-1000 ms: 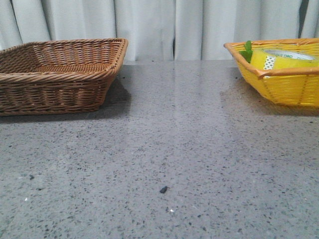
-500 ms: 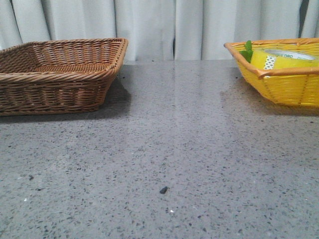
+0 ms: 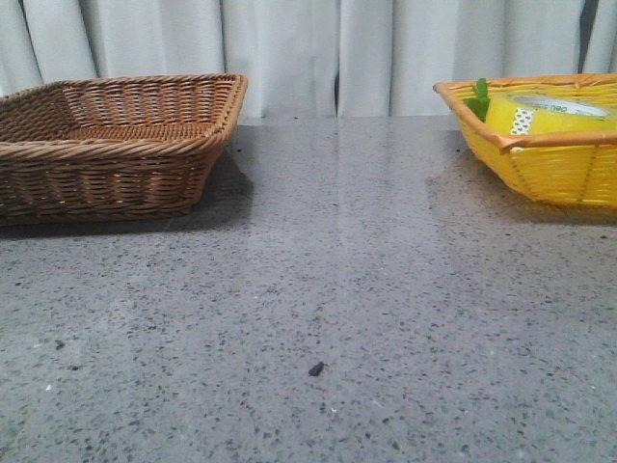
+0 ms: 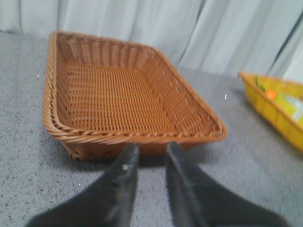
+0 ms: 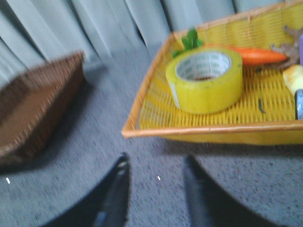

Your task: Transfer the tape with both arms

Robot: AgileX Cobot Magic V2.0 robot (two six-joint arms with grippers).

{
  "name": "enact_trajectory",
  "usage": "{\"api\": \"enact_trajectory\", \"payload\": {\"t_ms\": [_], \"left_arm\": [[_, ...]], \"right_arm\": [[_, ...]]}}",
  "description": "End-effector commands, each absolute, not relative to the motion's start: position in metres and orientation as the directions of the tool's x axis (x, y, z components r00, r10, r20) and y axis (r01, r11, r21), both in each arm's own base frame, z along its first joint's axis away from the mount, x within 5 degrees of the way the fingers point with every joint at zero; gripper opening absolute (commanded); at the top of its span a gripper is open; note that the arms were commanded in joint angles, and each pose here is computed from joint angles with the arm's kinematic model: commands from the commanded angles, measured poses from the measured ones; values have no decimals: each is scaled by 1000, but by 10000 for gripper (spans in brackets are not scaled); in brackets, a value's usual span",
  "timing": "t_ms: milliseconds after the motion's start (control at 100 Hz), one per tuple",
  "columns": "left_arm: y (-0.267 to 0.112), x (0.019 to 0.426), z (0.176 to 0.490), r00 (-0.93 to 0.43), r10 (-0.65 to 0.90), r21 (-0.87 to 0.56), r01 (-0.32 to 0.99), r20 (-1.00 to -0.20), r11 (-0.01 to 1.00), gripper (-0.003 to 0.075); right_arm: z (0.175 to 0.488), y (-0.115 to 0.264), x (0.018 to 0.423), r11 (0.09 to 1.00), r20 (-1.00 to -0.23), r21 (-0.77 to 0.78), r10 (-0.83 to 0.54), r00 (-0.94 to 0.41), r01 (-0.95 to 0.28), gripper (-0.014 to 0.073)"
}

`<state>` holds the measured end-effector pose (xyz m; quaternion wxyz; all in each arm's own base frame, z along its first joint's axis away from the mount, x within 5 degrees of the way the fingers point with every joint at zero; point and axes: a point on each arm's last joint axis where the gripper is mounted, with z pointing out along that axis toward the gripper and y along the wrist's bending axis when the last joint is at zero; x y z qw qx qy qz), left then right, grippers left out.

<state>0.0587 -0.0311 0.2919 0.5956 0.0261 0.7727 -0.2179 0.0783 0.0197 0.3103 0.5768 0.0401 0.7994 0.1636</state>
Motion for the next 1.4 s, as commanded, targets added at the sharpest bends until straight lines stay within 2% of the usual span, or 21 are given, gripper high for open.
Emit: {"api": "enact_trajectory", "payload": {"t_ms": [0, 50, 190, 400, 620, 840, 870, 920, 960, 990, 1030, 1120, 1230, 1310, 1390], "left_arm": [[-31, 72, 317, -278, -205, -286, 294, -938, 912, 338], [-32, 79, 324, -287, -204, -288, 291, -936, 912, 367], [-35, 88, 331, -300, -199, -292, 304, -933, 907, 367], [-39, 87, 332, -303, -187, -291, 347, -934, 892, 367], [-39, 86, 331, -313, -182, -292, 351, -932, 890, 367], [-40, 86, 330, -329, -175, -293, 356, -928, 887, 367], [-40, 86, 330, -329, -175, -293, 356, -928, 887, 367], [-40, 86, 330, -329, -175, -293, 356, -928, 887, 367], [-40, 86, 330, -329, -175, -293, 356, -928, 887, 367], [-40, 86, 330, -329, -175, -293, 356, -928, 887, 367], [-40, 86, 330, -329, -175, -293, 356, -928, 887, 367], [-40, 86, 330, -329, -175, -293, 356, -928, 887, 367], [-40, 86, 330, -329, -175, -293, 356, -928, 887, 367], [-40, 86, 330, -329, -175, -293, 356, -928, 887, 367], [-40, 86, 330, -324, -177, -292, 354, -929, 888, 367]], "right_arm": [[338, 20, 107, 960, -912, 242, 175, -371, -143, 436], [350, 24, 122, 963, -909, 199, 112, -402, -183, 446], [374, 30, 173, 961, -862, 157, 21, -506, -228, 433], [384, 35, 258, 962, -755, 119, -74, -651, -247, 433], [354, 35, 333, 968, -666, 70, -133, -734, -239, 433], [311, 34, 366, 971, -576, 50, -164, -801, -235, 428], [308, 34, 367, 970, -562, 53, -166, -810, -235, 407], [305, 34, 368, 970, -557, 54, -166, -814, -235, 318], [305, 34, 368, 970, -557, 54, -166, -814, -235, 188], [308, 34, 368, 970, -564, 53, -166, -809, -236, 55], [314, 34, 366, 970, -579, 49, -165, -798, -236, -81], [344, 34, 362, 971, -663, 34, -155, -733, -236, -53], [405, 41, 347, 965, -791, 11, -152, -593, -262, -53], [452, 59, 329, 948, -873, 28, -131, -470, -318, -53], [481, 83, 316, 915, -916, 52, -116, -385, -401, -53]]}}
